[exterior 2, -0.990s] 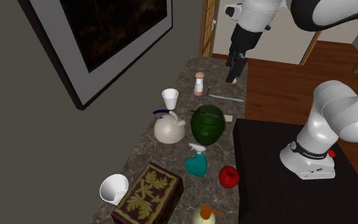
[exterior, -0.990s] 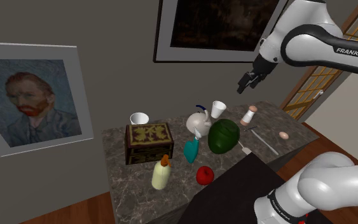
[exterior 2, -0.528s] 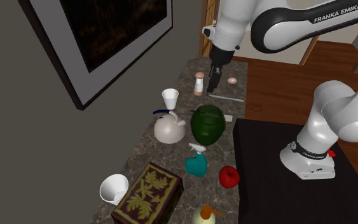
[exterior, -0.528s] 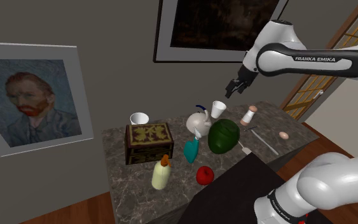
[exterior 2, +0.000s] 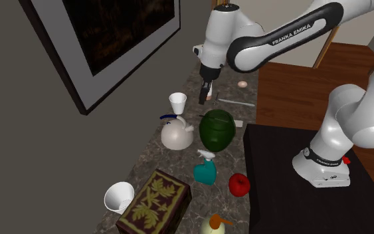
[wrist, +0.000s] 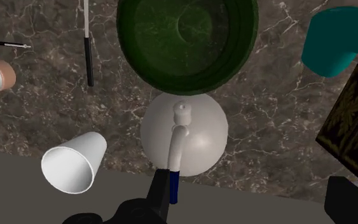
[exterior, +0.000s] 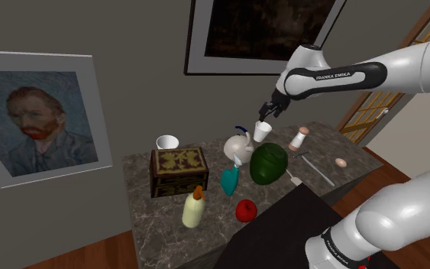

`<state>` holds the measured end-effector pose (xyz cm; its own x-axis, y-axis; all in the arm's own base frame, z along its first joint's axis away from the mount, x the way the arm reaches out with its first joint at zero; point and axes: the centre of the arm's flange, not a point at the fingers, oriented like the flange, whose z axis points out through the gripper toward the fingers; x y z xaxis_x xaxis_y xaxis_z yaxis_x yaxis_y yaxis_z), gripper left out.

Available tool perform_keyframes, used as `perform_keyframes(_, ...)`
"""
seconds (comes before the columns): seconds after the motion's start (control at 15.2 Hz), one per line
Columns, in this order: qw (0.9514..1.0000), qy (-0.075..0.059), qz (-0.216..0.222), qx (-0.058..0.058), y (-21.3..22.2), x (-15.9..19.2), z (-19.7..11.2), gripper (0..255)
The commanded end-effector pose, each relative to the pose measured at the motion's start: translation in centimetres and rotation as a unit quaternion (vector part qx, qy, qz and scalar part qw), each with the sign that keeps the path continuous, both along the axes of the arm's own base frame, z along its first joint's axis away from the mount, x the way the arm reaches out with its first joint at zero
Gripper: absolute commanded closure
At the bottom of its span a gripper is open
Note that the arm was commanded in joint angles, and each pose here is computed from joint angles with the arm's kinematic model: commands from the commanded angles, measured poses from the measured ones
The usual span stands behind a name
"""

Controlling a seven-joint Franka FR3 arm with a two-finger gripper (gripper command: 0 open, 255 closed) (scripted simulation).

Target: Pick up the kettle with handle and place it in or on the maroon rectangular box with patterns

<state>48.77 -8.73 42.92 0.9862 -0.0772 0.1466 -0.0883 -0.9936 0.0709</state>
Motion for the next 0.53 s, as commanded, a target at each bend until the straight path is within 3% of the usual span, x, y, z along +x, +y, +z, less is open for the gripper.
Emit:
perform_keyframes(0.0, 1.0000, 0.001, -0.004, 0.002, -1.0, 1.5, -2.1, 0)
perform_keyframes(0.46, 0.9997, 0.006, -0.021, 0.010, -4.5, 6.7, -9.1, 0)
